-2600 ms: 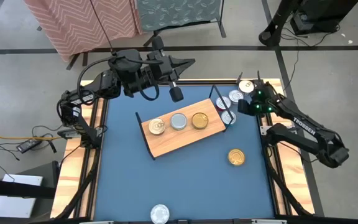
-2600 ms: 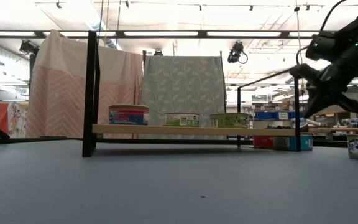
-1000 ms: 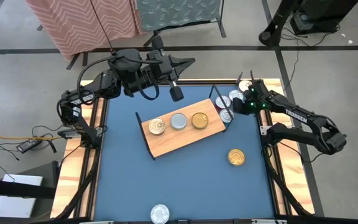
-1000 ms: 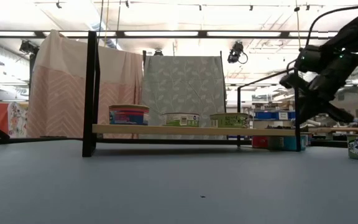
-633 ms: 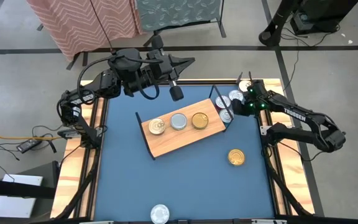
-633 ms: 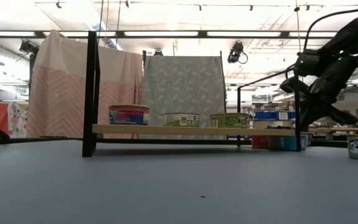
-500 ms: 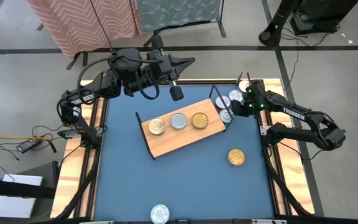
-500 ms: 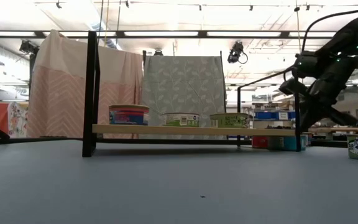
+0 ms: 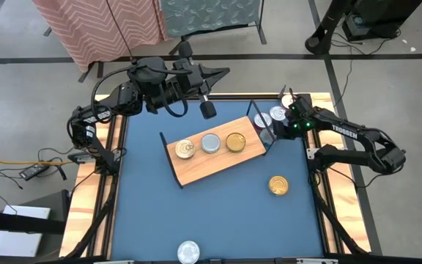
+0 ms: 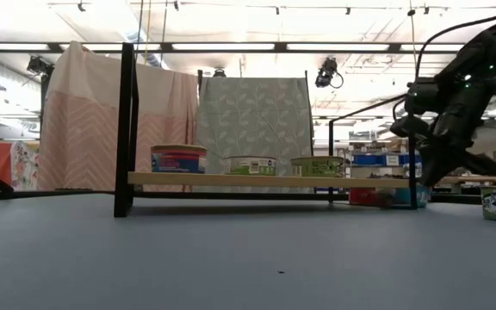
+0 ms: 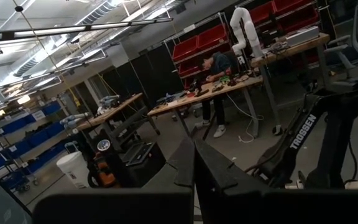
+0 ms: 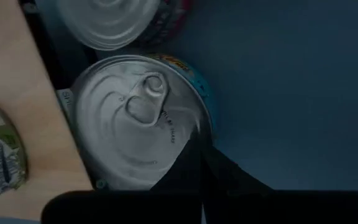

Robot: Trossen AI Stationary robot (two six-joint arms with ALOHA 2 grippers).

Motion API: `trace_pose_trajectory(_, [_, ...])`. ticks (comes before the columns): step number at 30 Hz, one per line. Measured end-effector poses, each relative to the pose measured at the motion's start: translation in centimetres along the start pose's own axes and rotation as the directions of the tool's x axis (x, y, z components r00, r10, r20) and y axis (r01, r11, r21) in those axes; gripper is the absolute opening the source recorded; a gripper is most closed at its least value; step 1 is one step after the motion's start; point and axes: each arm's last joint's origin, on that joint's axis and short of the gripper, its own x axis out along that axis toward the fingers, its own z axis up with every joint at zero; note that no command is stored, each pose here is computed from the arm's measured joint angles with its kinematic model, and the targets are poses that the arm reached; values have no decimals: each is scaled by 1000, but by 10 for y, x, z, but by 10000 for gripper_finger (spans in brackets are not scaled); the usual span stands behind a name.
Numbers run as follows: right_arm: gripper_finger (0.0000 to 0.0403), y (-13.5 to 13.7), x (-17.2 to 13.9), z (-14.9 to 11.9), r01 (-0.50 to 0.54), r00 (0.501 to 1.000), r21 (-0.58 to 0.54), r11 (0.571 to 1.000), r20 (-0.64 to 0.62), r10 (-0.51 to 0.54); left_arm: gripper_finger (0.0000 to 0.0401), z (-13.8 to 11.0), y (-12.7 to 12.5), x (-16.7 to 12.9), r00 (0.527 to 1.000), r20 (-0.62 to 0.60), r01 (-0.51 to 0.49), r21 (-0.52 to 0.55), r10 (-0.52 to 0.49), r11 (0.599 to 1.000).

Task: Stack canned seafood by type on shelf
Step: Put the yellow tuna can on the shelf

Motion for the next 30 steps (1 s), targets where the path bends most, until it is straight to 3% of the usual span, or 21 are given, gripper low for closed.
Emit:
trace_pose_trajectory(5, [0,-16,1,-11,168,983,25,986,-81,-165,6,0,0,0,1000,0,0,0,0,1000])
trace_pose_trajectory(9, [0,-19,-3,-14,205,974,-7,979,-100,-204,6,0,0,0,1000,0,0,0,0,1000])
trace_pose_trajectory(18, [0,-13,-24,-21,144,990,28,989,-2,-144,6,0,0,0,1000,2,5,1,-5,1000])
trace_pose_trajectory(25, [2,0,-72,-31,179,977,-35,983,120,-174,6,0,0,0,1000,4,16,2,-16,1000])
trace_pose_trajectory(30, [19,14,-110,-42,53,982,-168,984,190,-20,6,0,0,0,1000,2,19,3,-19,1000])
